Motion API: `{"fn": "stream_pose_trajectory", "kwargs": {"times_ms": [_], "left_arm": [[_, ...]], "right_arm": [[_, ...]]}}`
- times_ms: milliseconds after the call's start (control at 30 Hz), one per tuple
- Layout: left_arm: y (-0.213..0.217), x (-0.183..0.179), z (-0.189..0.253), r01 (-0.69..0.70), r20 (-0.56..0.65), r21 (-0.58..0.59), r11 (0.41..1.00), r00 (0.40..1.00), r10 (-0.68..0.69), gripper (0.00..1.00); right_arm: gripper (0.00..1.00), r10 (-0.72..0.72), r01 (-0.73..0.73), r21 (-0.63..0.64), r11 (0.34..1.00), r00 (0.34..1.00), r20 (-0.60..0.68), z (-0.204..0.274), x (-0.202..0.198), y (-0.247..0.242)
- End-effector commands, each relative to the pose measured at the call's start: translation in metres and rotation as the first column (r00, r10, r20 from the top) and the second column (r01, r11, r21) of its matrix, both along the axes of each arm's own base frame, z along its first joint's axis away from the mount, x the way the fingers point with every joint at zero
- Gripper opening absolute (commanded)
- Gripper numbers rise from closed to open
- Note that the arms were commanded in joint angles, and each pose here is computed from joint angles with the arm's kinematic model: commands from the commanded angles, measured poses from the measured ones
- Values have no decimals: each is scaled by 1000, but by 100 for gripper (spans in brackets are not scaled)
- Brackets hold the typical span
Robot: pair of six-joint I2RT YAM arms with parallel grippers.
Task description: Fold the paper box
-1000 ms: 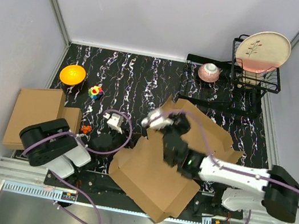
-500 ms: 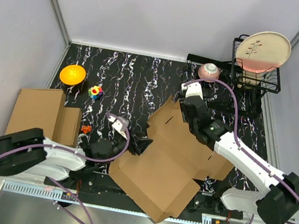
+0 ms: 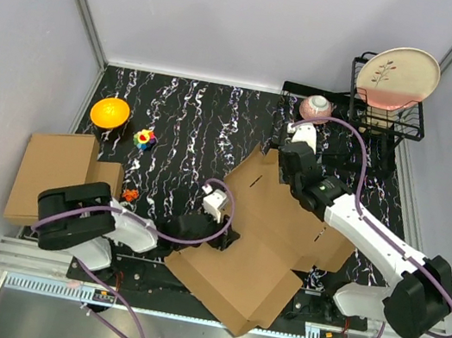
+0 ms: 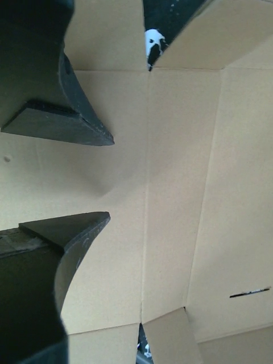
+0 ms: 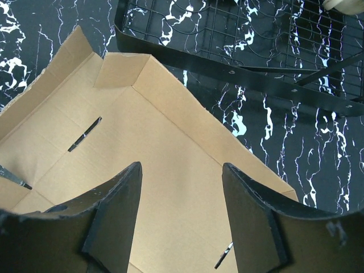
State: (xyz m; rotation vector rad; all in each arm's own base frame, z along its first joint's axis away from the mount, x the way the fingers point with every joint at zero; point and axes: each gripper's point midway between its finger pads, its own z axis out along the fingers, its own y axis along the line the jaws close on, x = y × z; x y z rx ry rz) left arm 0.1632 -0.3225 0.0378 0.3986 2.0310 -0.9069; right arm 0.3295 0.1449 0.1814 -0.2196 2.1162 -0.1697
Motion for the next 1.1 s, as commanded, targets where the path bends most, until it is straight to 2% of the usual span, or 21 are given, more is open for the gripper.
{"fn": "stream_pose_trajectory", "kwargs": {"times_ms": [0, 267, 400, 467, 567, 767, 933, 1067], "left_arm": [[16, -2, -16, 26, -22, 231, 973, 1000, -22, 52], [71, -37, -66, -40, -256, 345, 938, 957, 136, 47], [107, -46, -79, -100, -285, 423, 901, 929, 237, 46], [106, -46, -71, -118, -289, 386, 915, 926, 242, 46], [111, -45, -70, -143, -285, 401, 905, 919, 271, 46], [111, -46, -77, -136, -290, 422, 896, 916, 276, 46], [111, -47, -78, -122, -292, 426, 896, 920, 263, 46], [110, -48, -78, -115, -287, 425, 898, 924, 254, 46]], "right_arm": [[65, -40, 38, 52, 998, 999, 20, 9, 12, 5], [65, -47, 45, 77, 996, 999, 19, 0, 19, 12], [66, -52, 51, 67, 996, 999, 9, -8, 22, 11], [66, -52, 52, 61, 997, 999, 9, -9, 23, 9], [67, -19, 18, 45, 999, 999, 32, 1, 27, 10], [71, 260, -261, -1, 965, 964, 47, 6, 41, 45], [71, 462, -461, 45, 886, 887, 6, -13, 50, 69], [69, 504, -496, 113, 861, 861, -61, -38, 58, 65]]}}
